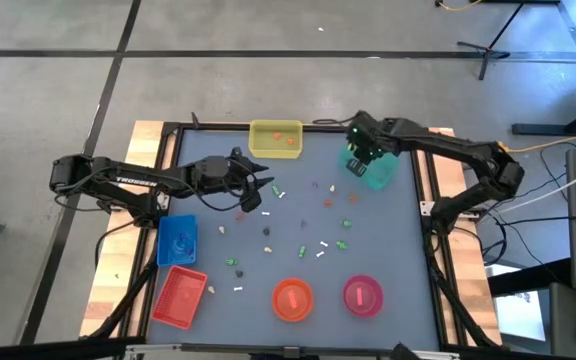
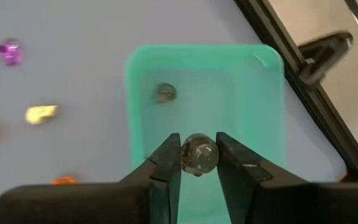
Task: Sort Halloween decoration
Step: Put the black skull toy into the light blue bin
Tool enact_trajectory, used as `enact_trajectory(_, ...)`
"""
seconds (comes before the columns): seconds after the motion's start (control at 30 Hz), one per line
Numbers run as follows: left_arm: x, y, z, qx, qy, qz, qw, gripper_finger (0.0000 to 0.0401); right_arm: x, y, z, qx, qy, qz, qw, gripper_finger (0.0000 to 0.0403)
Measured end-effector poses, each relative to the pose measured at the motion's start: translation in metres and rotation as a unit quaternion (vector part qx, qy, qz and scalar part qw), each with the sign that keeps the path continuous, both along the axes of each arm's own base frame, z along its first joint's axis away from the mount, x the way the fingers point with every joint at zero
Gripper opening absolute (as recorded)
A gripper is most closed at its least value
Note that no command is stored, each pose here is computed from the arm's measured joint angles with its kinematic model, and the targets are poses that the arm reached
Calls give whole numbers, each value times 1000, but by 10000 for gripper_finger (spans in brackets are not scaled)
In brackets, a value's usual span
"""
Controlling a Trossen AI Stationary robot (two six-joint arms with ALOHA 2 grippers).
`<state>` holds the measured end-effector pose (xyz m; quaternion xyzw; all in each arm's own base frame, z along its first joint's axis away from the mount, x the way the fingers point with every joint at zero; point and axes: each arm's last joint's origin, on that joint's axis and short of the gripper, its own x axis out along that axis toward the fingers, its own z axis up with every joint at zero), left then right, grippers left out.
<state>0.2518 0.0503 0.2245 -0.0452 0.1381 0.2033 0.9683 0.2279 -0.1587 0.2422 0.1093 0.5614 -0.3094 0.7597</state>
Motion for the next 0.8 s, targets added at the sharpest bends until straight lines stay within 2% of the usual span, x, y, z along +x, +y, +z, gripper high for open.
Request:
enact_trajectory(0.2, -1, 0, -4, -5, 23, 0, 1000, 155, -7, -12, 0, -3, -5, -26, 1000, 95)
enact_trajectory(0.37, -2, -1, -7, -26, 31, 6, 999, 155, -7, -11, 0, -3, -5, -25, 1000, 96)
enact_trajectory(0.8, -2, -1, -7, -29, 31, 3, 999, 155, -6, -10, 0, 20, -20, -13, 1000, 97)
